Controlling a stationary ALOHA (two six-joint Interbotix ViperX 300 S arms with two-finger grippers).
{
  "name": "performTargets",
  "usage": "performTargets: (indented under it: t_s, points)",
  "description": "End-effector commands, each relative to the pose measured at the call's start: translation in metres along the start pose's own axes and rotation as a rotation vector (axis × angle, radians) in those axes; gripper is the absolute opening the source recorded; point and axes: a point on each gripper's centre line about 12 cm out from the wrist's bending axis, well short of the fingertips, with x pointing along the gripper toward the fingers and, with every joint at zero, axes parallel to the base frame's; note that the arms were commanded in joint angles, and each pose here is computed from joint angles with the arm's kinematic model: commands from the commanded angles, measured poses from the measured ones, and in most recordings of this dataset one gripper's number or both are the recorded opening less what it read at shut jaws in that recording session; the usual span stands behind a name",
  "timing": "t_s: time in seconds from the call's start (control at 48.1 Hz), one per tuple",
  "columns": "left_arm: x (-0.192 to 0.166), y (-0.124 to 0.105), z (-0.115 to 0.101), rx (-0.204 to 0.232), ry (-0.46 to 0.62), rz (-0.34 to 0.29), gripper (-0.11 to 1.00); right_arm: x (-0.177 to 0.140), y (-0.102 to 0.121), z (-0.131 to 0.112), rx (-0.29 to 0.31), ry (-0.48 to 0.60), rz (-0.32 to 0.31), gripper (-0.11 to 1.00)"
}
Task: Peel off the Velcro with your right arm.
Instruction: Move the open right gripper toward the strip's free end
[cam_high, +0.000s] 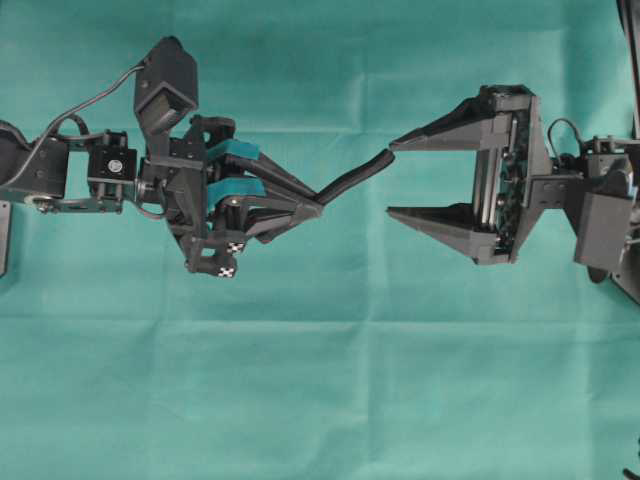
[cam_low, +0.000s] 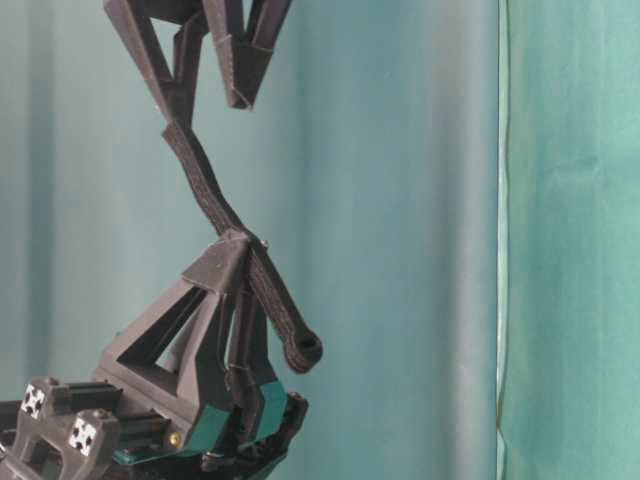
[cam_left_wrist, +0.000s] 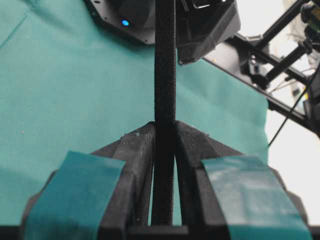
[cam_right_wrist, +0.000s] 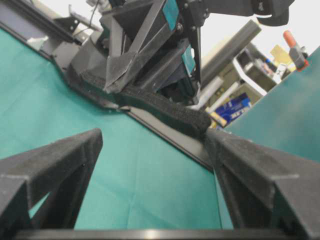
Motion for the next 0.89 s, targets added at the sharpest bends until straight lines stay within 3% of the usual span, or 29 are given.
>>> performTargets:
  t_s: [0.0, 0.874]
  points:
    - [-0.0044, -0.0073, 0.0106, -0.003, -0.036, -0.024, 0.1, -0.0005, -0.0036, 0.0074, -0.001, -0.032, -0.015, 0.74]
    - [-0.0047, -0.0059, 0.0094, -0.004, -0.042, -0.025, 0.1, -0.0027, -0.0035, 0.0069, -0.001, -0.033, -0.016, 0.73]
